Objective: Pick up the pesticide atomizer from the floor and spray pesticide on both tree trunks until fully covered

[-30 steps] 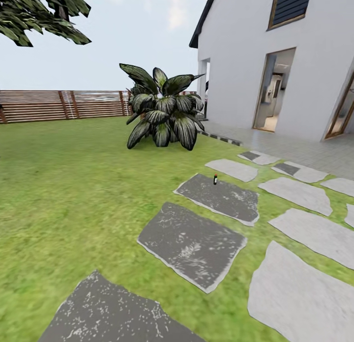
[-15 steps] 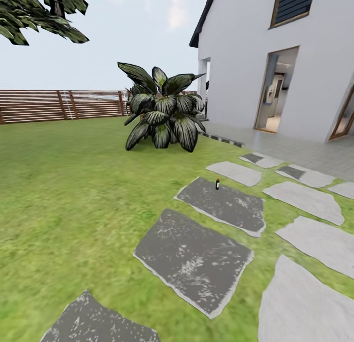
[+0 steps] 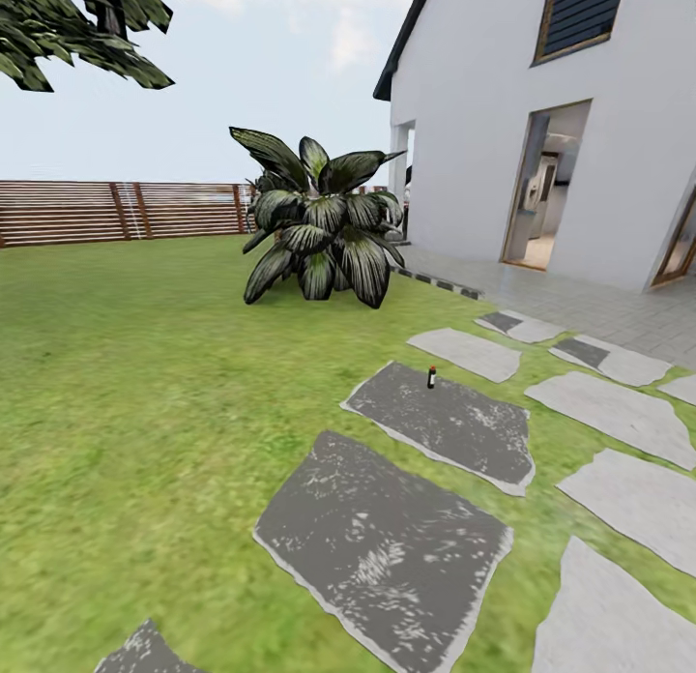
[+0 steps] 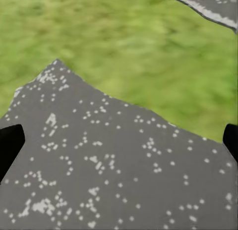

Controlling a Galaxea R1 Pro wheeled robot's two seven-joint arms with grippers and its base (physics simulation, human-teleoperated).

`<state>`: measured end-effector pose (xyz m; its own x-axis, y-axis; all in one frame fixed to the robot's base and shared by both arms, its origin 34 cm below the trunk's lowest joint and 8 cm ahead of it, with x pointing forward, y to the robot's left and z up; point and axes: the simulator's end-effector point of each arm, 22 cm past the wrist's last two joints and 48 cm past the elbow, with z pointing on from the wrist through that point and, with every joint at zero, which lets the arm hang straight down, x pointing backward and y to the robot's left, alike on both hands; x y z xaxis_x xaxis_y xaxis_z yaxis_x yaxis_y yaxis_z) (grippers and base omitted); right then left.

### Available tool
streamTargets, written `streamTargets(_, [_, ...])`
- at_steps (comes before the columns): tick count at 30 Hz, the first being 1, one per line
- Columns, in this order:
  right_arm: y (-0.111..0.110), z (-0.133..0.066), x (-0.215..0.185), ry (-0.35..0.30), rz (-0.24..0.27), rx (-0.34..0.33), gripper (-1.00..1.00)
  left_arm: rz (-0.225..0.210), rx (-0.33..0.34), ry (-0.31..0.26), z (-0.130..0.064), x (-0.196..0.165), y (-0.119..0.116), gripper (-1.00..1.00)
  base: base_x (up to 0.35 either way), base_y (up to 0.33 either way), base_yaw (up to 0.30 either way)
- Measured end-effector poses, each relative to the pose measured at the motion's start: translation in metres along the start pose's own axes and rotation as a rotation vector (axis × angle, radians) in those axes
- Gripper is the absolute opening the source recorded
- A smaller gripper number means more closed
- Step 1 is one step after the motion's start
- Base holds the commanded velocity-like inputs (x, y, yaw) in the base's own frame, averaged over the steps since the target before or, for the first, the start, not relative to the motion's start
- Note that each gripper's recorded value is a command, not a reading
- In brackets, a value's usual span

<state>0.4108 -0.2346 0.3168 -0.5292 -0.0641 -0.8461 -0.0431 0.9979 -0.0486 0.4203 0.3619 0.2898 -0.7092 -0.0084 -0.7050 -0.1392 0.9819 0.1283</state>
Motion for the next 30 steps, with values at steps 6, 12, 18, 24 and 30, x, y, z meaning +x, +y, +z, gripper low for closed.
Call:
streamTargets(6, [0.0002,0.0000,0.0000,0.000,0.000,-0.001,1.00,0.000,0.000,0.000,0.0000,0.0000,0.0000,1.00,0.339,0.000,0.000])
streamTargets(12, [-0.0001,0.0000,0.0000,0.000,0.000,0.000,1.00,0.000,0.000,0.000,0.0000,0.0001,0.0000,1.00,0.339,0.000,0.000])
streamTargets(18, [0.0002,0.0000,0.0000,0.000,0.000,-0.001,1.00,0.000,0.000,-0.001,0.0000,-0.0003,0.0000,1.00,0.339,0.000,-0.057])
streamTargets(24, [0.0002,0.0000,0.0000,0.000,0.000,-0.001,1.00,0.000,0.000,-0.001,0.0000,-0.0003,0.0000,1.00,0.339,0.000,-0.235])
streamTargets(30, [0.0002,0.0000,0.0000,0.000,0.000,-0.001,1.00,0.000,0.000,-0.003,0.0001,-0.0009,0.0000,1.00,0.339,0.000,-0.260])
